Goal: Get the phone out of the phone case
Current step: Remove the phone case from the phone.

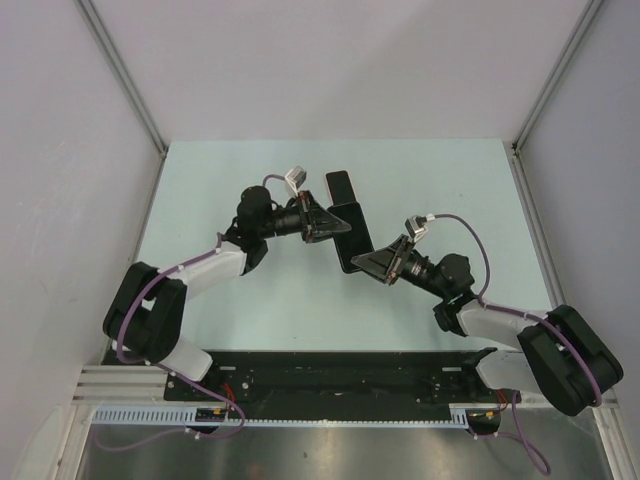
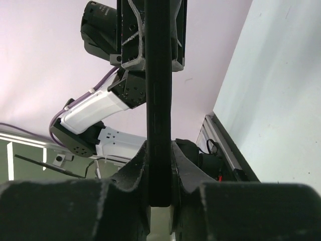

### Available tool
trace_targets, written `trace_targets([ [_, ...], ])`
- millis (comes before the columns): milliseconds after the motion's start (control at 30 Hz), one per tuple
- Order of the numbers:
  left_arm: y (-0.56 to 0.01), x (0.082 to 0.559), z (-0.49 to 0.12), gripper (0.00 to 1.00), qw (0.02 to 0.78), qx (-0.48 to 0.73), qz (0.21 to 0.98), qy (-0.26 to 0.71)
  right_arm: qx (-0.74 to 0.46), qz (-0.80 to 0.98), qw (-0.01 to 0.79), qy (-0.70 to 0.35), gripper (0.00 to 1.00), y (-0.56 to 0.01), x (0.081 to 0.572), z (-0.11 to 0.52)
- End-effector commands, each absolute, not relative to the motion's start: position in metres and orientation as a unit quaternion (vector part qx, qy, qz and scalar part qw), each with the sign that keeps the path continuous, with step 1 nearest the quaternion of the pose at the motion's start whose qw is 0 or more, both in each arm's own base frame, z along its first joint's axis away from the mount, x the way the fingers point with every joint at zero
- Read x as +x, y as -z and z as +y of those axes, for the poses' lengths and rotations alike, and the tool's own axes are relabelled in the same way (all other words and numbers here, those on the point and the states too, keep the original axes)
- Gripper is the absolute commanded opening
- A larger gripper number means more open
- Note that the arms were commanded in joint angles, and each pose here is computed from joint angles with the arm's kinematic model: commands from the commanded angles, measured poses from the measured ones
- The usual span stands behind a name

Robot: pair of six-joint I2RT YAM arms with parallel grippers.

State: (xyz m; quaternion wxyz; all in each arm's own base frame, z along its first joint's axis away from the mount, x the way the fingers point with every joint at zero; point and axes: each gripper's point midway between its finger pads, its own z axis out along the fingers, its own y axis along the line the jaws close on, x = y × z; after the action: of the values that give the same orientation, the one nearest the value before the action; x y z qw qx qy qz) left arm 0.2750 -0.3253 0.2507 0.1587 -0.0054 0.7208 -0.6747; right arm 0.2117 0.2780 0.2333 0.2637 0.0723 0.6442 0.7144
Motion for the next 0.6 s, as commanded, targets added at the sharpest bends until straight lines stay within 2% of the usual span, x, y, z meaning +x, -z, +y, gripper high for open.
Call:
trace_targets([
  [0, -0.293, 0.265, -0.324, 0.15, 0.187, 0.017, 0.682, 0.706, 0.056, 0.613, 0.280, -0.736, 0.00, -0.252, 0.208, 0.281],
  [33, -0.292, 0.265, -0.324, 0.30, 0.188, 0.015, 0.683, 0.706, 0.057, 0.613, 0.281, -0.736, 0.00, -0.252, 0.208, 0.281],
  [67, -0.291, 0.265, -0.324, 0.41, 0.187, 0.012, 0.684, 0.705, 0.058, 0.615, 0.281, -0.735, 0.00, -0.252, 0.208, 0.281],
  [167, -0.291, 0.267, -0.323, 0.61, 0.193, 0.006, 0.683, 0.704, 0.062, 0.616, 0.283, -0.733, 0.00, -0.251, 0.209, 0.281],
  [267, -0.285, 0.271, -0.324, 0.64, 0.197, -0.003, 0.687, 0.700, 0.064, 0.612, 0.285, -0.735, 0.00, -0.254, 0.209, 0.281],
  [567, -0.268, 0.282, -0.331, 0.64, 0.217, -0.035, 0.691, 0.689, 0.072, 0.607, 0.284, -0.738, 0.00, -0.257, 0.209, 0.285],
])
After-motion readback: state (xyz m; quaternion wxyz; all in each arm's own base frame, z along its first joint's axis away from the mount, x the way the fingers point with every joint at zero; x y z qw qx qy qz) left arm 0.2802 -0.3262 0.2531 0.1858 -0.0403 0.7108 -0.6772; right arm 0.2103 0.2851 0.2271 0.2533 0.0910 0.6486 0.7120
